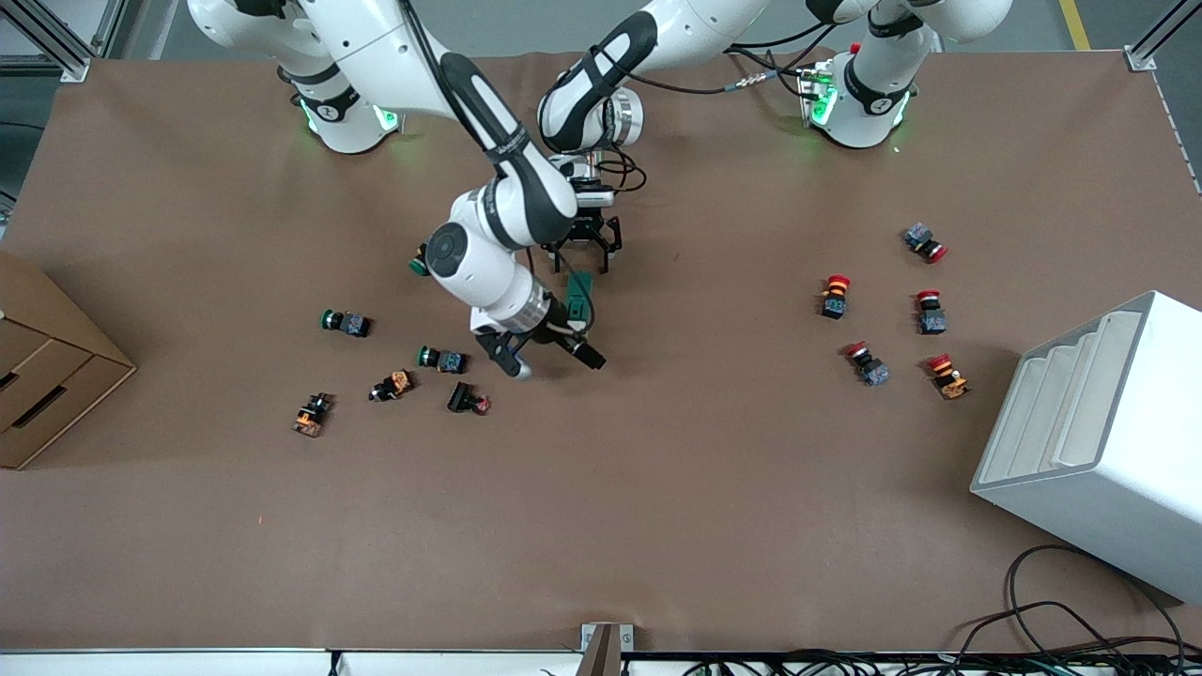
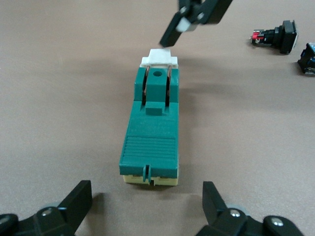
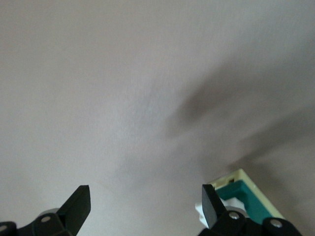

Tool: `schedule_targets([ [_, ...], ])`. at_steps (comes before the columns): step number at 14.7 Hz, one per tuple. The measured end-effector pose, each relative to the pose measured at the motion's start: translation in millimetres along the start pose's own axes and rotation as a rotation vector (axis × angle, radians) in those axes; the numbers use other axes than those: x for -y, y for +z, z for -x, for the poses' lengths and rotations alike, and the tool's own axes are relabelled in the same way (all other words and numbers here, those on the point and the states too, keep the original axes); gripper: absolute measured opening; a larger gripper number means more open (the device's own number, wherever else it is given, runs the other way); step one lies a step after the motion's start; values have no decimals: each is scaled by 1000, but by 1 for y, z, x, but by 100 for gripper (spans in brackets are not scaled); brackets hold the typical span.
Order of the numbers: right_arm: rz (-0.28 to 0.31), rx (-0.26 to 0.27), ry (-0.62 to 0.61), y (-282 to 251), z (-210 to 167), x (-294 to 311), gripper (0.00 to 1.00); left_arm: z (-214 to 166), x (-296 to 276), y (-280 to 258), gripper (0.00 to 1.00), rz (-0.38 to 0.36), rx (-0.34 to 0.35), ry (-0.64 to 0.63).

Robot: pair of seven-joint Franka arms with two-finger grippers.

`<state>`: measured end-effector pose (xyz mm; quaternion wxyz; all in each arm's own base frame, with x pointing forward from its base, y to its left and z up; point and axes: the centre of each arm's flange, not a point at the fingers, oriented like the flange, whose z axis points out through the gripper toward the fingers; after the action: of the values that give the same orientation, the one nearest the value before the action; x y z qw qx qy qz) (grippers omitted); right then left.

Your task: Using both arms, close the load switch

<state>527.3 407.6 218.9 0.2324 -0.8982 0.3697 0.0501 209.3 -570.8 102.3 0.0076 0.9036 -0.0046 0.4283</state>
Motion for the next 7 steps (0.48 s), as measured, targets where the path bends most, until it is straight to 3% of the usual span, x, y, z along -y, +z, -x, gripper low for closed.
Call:
schedule_targets([
  [2, 31, -9, -38, -17, -22, 8, 100, 0, 0, 0, 99, 0, 0, 0],
  [7, 215, -7, -248, -105, -82, 10, 100, 0, 0, 0, 99, -1, -1, 0],
])
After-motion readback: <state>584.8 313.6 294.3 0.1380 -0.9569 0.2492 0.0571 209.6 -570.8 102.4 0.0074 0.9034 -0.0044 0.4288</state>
